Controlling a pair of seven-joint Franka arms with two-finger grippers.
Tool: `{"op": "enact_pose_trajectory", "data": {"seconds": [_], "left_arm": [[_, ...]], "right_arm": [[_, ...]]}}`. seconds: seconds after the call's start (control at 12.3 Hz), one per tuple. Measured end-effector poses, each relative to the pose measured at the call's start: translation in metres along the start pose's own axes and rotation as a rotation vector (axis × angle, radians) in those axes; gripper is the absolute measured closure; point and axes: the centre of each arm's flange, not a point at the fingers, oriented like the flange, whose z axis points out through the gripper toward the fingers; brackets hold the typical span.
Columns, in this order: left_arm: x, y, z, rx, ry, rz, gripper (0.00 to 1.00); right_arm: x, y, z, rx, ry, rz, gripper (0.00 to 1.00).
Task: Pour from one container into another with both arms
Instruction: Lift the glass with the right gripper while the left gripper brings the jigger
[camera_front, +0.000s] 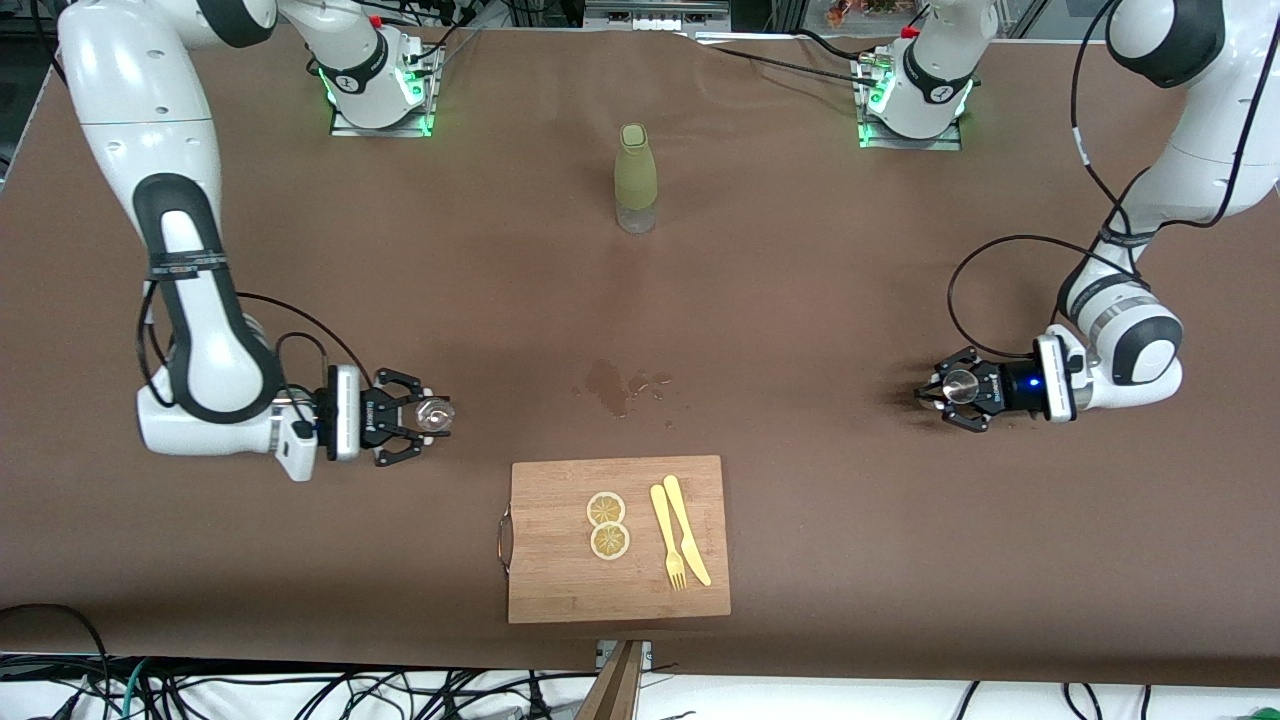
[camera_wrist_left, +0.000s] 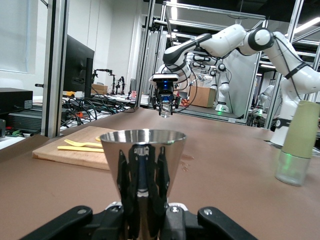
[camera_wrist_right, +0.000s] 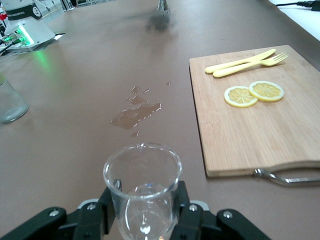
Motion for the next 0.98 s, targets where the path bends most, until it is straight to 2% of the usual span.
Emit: {"op": "enact_pose_trajectory", "data": {"seconds": [0.24,0.65,0.98], "left_arm": [[0.003,-0.005,0.033,0.013,-0.01,-0.004,0.91],[0.006,-0.003,0.093,0.055,-0.009,-0.032,0.91],[0.005,0.006,0.15,0.092,0.006,-0.072,0.91]], "right_arm": [[0.031,0.002,0.032,-0.012,-0.036,0.006,0.51],[0.098,-0.003,0.084,-0.087,-0.102,0.044,0.51],[0.129,-0.011,0.118,-0.131,-0.143,0.066,0.51]]}}
